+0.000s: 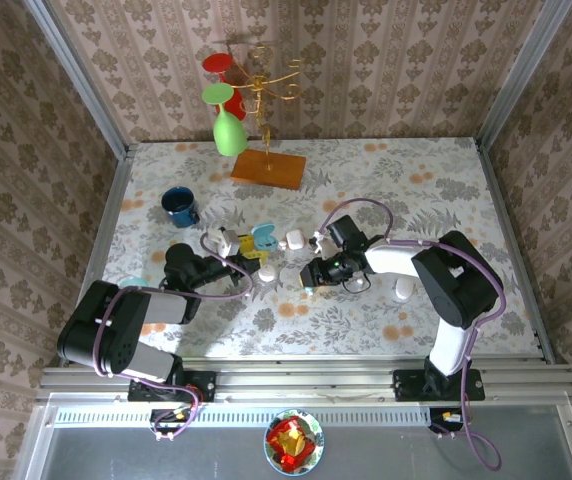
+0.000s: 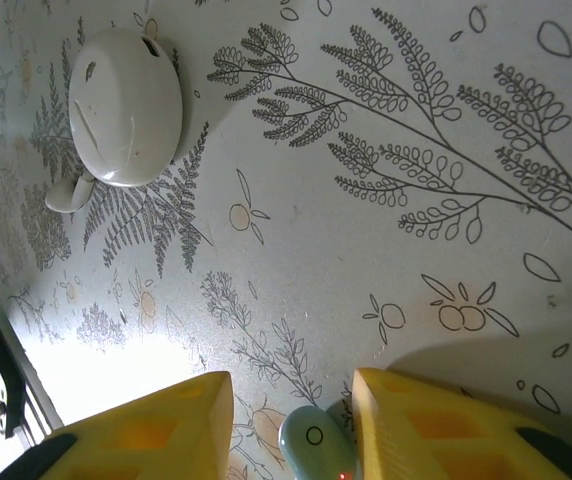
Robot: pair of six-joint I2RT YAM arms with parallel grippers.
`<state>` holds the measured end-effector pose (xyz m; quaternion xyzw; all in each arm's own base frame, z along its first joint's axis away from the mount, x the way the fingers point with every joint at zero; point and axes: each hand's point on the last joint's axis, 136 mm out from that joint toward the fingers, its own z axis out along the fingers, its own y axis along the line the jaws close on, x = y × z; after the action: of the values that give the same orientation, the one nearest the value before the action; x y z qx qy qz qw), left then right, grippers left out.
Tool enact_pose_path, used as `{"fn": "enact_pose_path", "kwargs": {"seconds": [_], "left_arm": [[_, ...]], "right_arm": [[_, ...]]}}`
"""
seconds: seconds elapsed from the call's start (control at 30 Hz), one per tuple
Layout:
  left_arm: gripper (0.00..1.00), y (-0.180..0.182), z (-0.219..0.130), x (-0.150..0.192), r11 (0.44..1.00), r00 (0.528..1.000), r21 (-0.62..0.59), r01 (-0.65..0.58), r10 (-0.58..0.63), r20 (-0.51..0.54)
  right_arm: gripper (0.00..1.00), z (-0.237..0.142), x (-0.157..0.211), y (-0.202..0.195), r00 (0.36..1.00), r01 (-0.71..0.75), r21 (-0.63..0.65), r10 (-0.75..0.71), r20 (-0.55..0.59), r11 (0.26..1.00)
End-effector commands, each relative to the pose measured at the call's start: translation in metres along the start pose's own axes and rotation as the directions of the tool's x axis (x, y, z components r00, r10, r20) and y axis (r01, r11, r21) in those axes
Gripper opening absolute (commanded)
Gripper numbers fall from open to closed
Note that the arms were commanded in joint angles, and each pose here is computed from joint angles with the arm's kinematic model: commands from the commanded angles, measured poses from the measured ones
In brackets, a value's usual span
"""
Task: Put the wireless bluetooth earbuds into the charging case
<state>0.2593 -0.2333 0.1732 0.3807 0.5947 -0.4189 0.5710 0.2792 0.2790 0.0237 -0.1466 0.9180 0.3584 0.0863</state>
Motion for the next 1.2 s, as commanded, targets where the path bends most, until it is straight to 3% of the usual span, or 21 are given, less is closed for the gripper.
{"fn": "enact_pose_path", "kwargs": {"seconds": [0.0, 0.63, 1.17], "left_arm": [[0.26, -0.006, 0.002, -0.008, 0.999, 0.999, 0.033, -0.031, 0.030, 0.022], [0.26, -0.007, 0.002, -0.009, 0.999, 0.999, 0.034, -0.038, 0.037, 0.026], [0.25, -0.016, 0.006, 0.007, 0.984, 0.984, 0.008, -0.181, 0.181, -0.005]], "right_arm": [[0.37, 0.000, 0.028, 0.000, 0.997, -0.004, -0.021, 0.002, -0.077, 1.000], [0.21, -0.005, 0.024, -0.001, 0.998, 0.006, 0.010, -0.005, -0.055, 1.000], [0.19, -0.063, -0.032, 0.030, 0.972, -0.015, 0.071, -0.003, 0.236, 0.997]]}}
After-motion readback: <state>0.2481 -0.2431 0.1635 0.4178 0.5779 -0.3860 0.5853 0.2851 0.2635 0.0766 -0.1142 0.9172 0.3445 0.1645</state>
